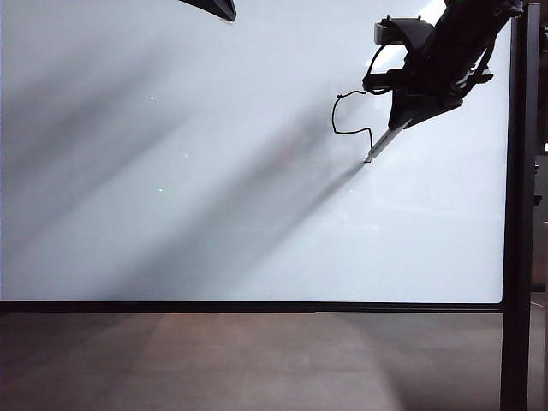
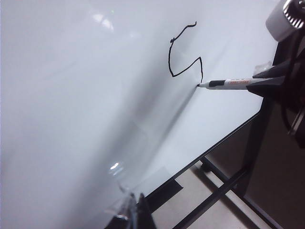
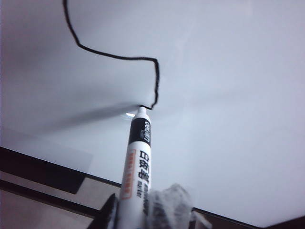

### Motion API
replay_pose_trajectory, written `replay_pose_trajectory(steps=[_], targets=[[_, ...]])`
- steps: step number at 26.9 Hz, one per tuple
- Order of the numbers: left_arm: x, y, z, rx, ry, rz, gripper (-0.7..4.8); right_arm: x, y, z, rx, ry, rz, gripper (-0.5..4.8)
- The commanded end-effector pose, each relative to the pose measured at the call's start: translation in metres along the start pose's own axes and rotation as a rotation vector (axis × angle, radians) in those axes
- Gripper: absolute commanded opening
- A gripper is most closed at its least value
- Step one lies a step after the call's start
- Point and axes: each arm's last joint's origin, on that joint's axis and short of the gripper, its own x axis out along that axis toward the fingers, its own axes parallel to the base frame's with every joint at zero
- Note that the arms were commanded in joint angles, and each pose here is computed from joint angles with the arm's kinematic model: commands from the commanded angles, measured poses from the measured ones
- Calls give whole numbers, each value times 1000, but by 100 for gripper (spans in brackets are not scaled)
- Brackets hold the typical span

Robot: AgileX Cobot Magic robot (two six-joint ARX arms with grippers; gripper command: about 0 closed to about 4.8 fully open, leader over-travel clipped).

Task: Reach to the right to find the marker pen, pick it up, and write the number 5 on the whiteboard.

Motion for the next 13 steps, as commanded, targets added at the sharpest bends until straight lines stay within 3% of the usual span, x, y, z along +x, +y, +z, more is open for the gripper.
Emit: replay_pose_trajectory(steps=[1, 13], targets=[[-2, 1, 3, -1, -13, 5, -5, -2, 1, 10, 10, -83, 33, -6], [-2, 1, 3, -2, -13, 5, -5, -2, 5, 12, 20, -106, 93, -6]])
